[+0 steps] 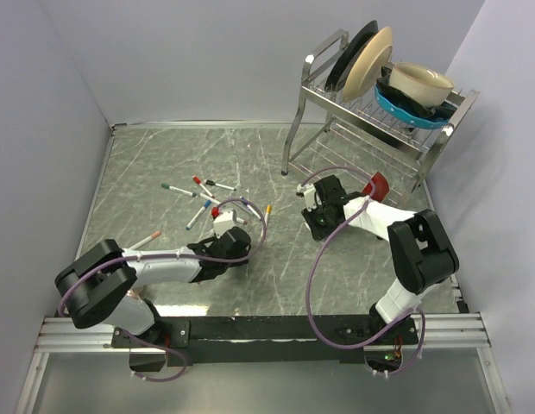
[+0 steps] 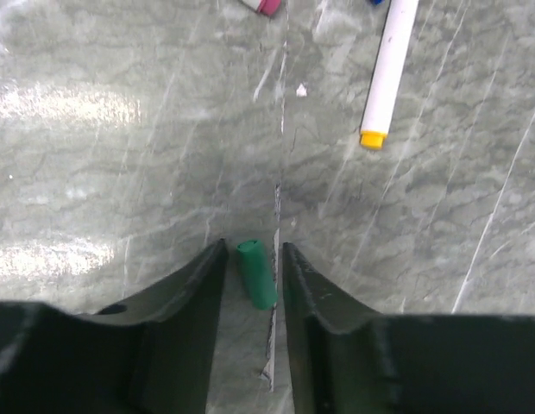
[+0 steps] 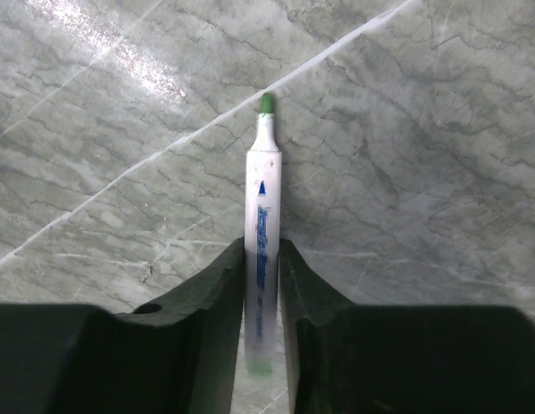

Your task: Open the pen caps

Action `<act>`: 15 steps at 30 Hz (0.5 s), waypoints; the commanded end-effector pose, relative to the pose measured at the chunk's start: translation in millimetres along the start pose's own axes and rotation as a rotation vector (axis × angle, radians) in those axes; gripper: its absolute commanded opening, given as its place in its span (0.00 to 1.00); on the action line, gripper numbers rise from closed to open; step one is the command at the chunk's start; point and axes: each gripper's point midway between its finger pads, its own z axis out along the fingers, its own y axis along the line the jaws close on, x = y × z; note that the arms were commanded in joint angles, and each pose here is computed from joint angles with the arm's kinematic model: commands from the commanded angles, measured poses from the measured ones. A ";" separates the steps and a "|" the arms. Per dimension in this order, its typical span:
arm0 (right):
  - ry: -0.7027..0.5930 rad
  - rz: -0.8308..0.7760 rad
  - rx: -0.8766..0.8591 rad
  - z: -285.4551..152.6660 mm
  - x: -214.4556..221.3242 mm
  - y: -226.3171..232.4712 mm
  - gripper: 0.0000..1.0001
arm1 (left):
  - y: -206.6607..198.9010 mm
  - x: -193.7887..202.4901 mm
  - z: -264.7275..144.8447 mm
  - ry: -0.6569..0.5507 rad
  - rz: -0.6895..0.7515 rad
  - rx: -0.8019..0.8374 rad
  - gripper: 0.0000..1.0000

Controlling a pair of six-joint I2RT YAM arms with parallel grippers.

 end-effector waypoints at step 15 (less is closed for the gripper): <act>-0.059 -0.012 0.009 -16.3 -22.4 -4.4 0.45 | 11.2 -21.8 -20.2 -0.061 0.002 -0.051 0.61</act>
